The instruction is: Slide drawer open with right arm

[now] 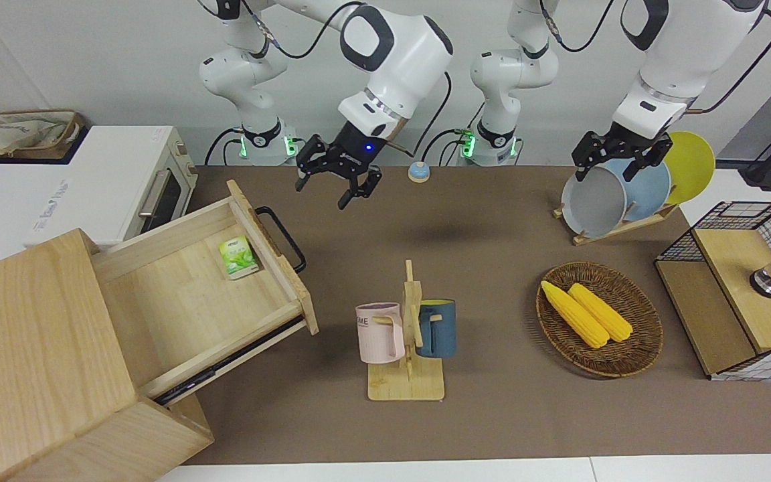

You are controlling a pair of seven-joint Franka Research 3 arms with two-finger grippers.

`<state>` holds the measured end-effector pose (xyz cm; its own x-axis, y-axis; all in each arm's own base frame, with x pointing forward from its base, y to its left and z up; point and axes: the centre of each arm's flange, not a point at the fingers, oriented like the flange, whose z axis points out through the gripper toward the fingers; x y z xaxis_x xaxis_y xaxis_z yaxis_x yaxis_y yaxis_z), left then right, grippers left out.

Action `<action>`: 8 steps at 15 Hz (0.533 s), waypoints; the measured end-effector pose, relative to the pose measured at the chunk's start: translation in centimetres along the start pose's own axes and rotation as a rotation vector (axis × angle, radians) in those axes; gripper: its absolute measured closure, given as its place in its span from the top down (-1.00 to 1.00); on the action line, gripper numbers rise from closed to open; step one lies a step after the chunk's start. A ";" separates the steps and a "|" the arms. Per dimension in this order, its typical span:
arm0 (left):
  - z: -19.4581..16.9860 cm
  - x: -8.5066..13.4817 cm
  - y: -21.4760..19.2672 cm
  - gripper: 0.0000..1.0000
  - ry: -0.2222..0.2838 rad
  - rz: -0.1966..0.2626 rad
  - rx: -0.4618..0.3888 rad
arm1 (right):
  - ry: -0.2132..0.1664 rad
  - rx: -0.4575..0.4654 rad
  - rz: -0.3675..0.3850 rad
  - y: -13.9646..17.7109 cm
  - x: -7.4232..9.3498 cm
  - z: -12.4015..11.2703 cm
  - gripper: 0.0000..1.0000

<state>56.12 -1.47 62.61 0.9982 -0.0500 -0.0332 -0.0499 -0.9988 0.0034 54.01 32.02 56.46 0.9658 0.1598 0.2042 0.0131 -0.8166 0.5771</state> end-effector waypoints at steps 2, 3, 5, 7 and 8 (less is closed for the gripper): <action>0.0 0.0 0.0 0.99 0.000 0.000 0.000 | -0.031 0.091 0.043 2.6 0.4 -0.1 0.98; 0.0 0.0 0.0 0.99 0.000 0.000 0.000 | -0.057 0.150 0.066 4.6 0.6 0.0 0.98; 0.0 0.0 0.0 0.99 0.000 0.000 0.000 | -0.096 0.238 0.075 7.8 0.9 0.6 0.98; 0.0 0.0 0.0 0.99 0.000 0.000 0.000 | -0.123 0.337 0.078 11.9 1.4 1.8 0.98; 0.0 0.0 0.0 0.99 0.000 0.000 0.000 | -0.138 0.391 0.077 14.4 1.5 2.7 0.98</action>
<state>56.12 -1.47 62.61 0.9982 -0.0500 -0.0332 -0.0499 -0.9987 0.0034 56.38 18.99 62.97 0.9931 0.0359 0.1114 0.0111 -0.9765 0.2153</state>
